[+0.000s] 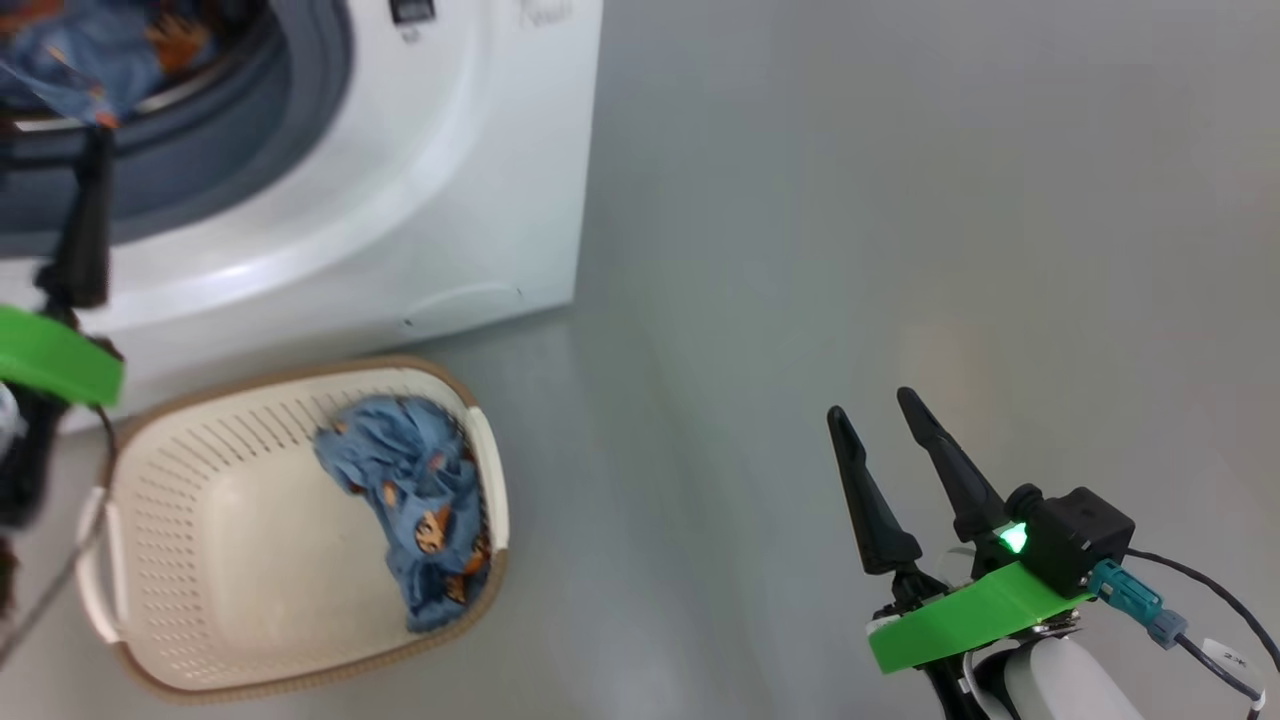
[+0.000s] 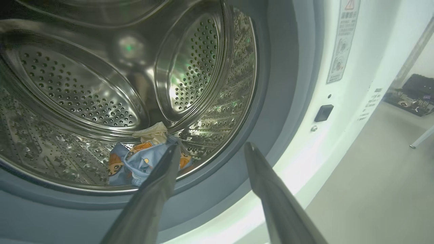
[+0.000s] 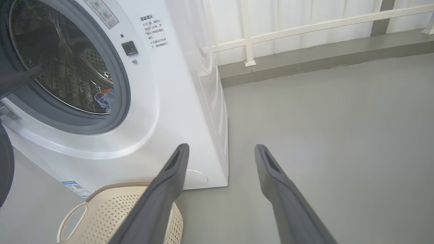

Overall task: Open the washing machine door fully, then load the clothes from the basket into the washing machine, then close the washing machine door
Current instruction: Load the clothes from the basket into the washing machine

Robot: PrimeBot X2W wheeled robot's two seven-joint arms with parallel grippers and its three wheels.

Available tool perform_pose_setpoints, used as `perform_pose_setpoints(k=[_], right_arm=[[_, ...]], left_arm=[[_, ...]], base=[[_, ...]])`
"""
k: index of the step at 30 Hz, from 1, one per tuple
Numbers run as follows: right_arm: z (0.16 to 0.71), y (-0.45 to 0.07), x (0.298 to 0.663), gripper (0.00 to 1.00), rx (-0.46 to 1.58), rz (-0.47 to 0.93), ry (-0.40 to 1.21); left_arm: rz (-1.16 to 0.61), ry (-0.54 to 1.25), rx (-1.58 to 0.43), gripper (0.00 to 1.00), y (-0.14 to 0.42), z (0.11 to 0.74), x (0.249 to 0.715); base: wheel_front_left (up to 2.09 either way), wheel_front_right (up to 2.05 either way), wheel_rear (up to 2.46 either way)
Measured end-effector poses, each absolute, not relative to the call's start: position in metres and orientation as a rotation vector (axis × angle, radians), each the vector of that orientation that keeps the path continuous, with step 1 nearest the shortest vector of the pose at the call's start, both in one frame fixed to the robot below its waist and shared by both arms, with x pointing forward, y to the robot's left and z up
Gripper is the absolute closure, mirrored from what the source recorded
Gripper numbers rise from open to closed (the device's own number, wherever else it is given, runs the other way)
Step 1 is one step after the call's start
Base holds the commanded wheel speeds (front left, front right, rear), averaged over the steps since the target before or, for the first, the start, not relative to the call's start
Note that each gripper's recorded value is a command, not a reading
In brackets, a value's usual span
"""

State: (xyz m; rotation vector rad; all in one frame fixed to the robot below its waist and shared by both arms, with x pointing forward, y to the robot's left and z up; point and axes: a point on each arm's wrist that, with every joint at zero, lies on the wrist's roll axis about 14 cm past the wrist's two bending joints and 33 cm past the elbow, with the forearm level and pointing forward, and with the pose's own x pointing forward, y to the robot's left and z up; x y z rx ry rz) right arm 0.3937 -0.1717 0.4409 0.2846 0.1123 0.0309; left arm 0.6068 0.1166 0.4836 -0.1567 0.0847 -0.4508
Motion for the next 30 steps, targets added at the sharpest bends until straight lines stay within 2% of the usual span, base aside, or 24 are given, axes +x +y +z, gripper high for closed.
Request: perform_pose_setpoints(k=[9,30], right_arm=[[0.469,-0.168,0.392,0.0,0.283,0.056,0.032],[0.511,-0.145,0.388,0.0,0.273,0.143,-0.077]], left_arm=[[-0.409,0.052,-0.212,0.0,0.126,0.5,0.55],[-0.184,-0.047,-0.22,0.0,0.201,0.519,0.441]], base=[[0.0,0.0,0.0],[0.0,0.0,0.0]])
